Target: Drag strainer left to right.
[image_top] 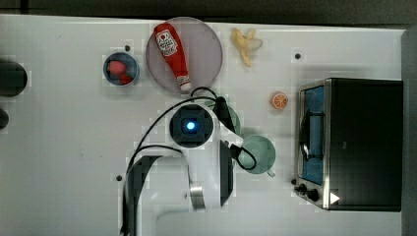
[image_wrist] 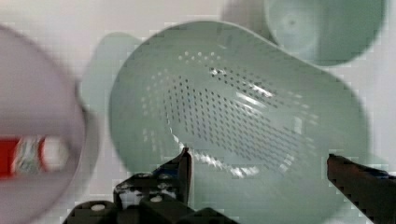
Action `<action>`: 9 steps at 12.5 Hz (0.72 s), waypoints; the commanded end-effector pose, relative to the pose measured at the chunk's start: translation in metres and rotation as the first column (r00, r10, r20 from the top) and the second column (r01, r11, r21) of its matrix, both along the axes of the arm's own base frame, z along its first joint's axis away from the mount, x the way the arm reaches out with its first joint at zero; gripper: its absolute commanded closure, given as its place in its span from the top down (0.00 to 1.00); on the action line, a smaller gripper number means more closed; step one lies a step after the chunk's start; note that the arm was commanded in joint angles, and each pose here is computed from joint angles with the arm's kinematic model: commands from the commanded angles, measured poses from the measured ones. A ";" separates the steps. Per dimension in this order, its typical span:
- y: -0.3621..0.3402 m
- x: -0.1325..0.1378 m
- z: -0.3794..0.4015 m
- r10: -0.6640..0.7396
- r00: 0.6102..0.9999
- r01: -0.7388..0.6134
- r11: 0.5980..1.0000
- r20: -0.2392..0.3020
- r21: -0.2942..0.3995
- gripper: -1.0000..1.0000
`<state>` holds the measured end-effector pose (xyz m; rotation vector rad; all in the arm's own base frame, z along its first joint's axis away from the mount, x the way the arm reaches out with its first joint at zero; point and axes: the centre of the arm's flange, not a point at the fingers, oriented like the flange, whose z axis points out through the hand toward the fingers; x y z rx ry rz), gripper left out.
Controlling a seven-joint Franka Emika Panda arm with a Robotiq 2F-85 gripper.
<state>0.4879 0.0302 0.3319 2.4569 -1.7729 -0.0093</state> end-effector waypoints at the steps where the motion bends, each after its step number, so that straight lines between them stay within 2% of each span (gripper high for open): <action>1: -0.033 0.007 0.131 0.165 0.983 -0.168 0.985 0.079 0.041 1.00; 3: -0.034 -0.011 0.198 0.280 0.957 -0.285 0.955 0.072 0.082 1.00; 5: -0.037 -0.024 0.240 0.438 0.897 -0.441 0.893 0.056 0.092 1.00; 9: -0.050 -0.020 0.280 0.489 0.867 -0.495 0.867 0.099 0.060 1.00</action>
